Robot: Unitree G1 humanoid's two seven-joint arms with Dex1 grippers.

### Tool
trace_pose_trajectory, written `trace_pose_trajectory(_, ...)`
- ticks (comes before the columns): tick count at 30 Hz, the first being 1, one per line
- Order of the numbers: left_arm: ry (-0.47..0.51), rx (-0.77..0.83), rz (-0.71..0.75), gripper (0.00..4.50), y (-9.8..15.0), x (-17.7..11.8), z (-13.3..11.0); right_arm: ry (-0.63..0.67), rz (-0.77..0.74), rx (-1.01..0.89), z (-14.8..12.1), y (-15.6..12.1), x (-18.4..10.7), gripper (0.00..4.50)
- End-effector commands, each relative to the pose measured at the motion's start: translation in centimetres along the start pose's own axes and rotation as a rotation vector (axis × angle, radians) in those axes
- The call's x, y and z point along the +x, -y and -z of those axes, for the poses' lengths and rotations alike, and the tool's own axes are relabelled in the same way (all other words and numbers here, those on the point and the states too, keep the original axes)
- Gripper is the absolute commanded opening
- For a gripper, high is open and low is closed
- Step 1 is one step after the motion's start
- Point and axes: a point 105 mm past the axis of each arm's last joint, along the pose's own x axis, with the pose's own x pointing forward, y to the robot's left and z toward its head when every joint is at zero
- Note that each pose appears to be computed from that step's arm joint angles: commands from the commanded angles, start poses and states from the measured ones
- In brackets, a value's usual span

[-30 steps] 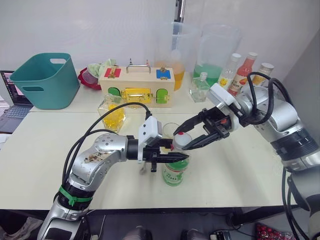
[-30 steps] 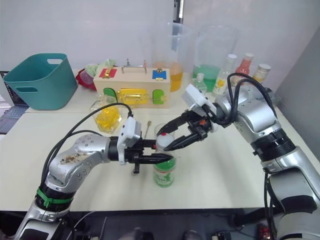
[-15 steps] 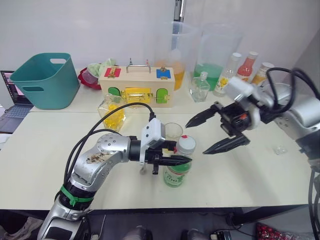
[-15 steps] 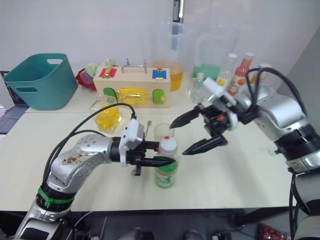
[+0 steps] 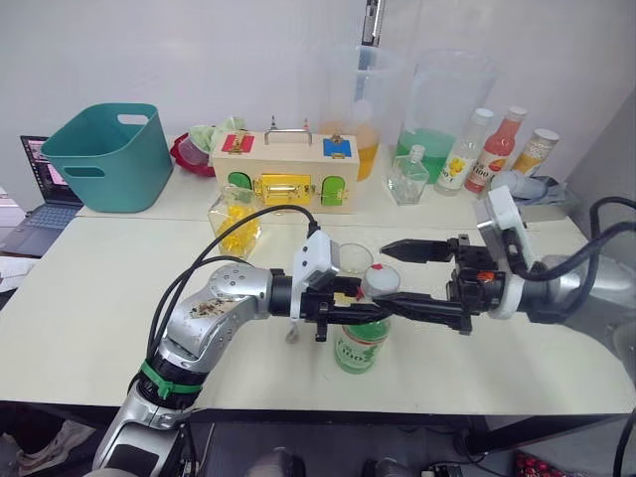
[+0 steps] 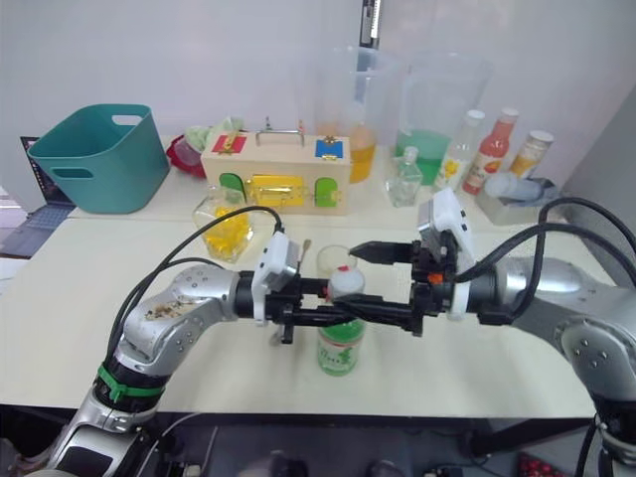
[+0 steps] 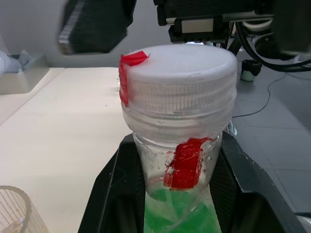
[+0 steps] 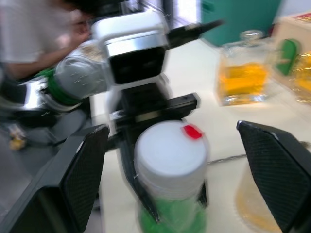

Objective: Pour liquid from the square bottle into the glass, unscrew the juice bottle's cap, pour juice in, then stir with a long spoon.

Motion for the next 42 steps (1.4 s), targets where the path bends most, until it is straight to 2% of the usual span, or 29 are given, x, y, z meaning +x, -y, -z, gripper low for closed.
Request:
trace_pose_trajectory(1, 0.008, 0.018, 0.05, 1.33, 0.6, 1.1, -0.1, 0.015, 0.095, -0.016, 0.1, -1.1, 0.5, 4.46)
trace_pose_trajectory(5, 0.011, 0.019, 0.055, 1.33, 0.5, 1.2, -0.2, 0.011, 0.127, -0.003, 0.4, -1.3, 0.6, 4.46)
trace_pose_trajectory(8, 0.023, 0.022, 0.058, 1.33, 0.5, 1.3, -0.4, 0.039, 0.163, 0.039, 0.3, -1.1, 0.5, 3.68)
trace_pose_trajectory(13, 0.023, 0.021, 0.043, 1.33, 0.4, 1.1, -0.3, 0.047, 0.162, 0.063, 0.4, -1.1, 0.4, 1.98)
trace_pose_trajectory(14, 0.022, 0.02, 0.039, 1.33, 0.3, 1.1, -0.3, 0.048, 0.16, 0.065, 0.4, -1.2, 0.4, 1.77)
trace_pose_trajectory(23, -0.002, 0.028, 0.021, 1.33, 0.6, 0.6, 0.0, -0.041, -0.043, 0.037, 1.6, -2.0, 1.1, 1.77)
trace_pose_trajectory(28, -0.01, 0.033, 0.024, 1.33, 1.0, 0.3, -0.2, -0.088, -0.278, -0.061, 2.4, -1.6, 1.9, 1.77)
trace_pose_trajectory(35, -0.049, 0.053, 0.017, 1.33, 1.4, -0.5, -0.1, -0.123, -0.736, -0.223, 2.1, 0.4, 2.0, 1.77)
trace_pose_trajectory(38, -0.056, 0.054, 0.016, 1.33, 1.5, -0.6, 0.0, -0.143, -0.807, -0.229, 1.9, 1.0, 2.5, 1.77)
trace_pose_trajectory(42, -0.058, 0.052, 0.012, 1.33, 1.5, -0.6, 0.1, -0.171, -0.819, -0.216, 1.5, 1.8, 2.9, 1.77)
